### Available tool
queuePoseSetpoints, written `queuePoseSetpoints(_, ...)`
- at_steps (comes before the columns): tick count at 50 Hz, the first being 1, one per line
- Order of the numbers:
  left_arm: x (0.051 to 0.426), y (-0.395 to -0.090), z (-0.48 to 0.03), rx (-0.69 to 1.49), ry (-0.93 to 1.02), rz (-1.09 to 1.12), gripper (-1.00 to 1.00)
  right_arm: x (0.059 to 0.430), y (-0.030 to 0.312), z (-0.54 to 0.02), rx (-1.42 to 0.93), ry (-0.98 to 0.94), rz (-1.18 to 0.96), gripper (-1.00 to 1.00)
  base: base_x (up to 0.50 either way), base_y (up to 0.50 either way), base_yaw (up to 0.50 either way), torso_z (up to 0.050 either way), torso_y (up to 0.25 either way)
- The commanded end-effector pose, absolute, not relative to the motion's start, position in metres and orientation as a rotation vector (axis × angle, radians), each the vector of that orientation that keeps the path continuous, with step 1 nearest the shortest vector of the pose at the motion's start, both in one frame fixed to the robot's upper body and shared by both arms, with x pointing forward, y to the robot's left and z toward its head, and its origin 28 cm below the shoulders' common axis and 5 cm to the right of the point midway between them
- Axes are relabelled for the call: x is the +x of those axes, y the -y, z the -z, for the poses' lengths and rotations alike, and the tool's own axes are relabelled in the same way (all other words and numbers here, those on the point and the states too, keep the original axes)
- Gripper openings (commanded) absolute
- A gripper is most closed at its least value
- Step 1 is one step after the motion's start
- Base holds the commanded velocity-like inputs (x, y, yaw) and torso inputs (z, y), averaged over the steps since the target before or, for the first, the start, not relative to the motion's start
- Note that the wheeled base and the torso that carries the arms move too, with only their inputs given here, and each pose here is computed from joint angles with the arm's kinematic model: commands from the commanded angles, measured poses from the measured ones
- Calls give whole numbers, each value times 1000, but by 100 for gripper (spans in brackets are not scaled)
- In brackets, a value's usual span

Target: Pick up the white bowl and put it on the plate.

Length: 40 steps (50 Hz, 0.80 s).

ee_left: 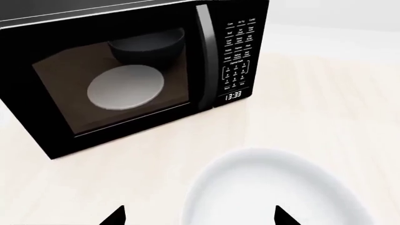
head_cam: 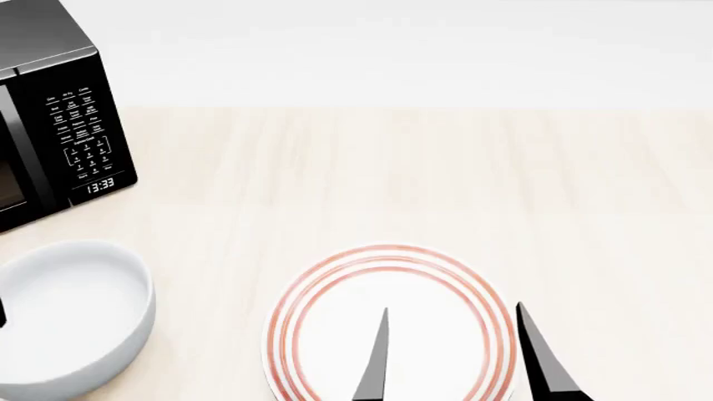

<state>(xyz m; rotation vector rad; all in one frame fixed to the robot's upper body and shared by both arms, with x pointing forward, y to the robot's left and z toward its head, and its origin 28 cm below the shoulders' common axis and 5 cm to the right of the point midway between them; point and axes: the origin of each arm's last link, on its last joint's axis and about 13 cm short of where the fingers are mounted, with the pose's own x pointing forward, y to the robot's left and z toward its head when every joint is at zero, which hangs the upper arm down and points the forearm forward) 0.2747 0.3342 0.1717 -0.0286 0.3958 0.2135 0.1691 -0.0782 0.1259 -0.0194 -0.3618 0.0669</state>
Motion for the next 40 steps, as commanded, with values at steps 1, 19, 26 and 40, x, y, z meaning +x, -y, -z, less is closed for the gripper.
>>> queuePoseSetpoints(1, 280, -333, -162, -49, -407, -208, 100, 172, 80, -127, -35, 373, -55, 100, 0, 0, 0, 0, 0)
queuePoseSetpoints(19, 283, -330, -152, -52, -420, -202, 100, 172, 80, -126, -35, 373, -57, 100, 0, 0, 0, 0, 0)
queuePoseSetpoints(26, 285, -330, -150, -56, -423, -202, 100, 172, 80, -126, -35, 372, -58, 100, 0, 0, 0, 0, 0)
queuePoseSetpoints(40, 288, -329, -140, -58, -436, -205, 100, 172, 80, -126, -36, 372, -59, 100, 0, 0, 0, 0, 0)
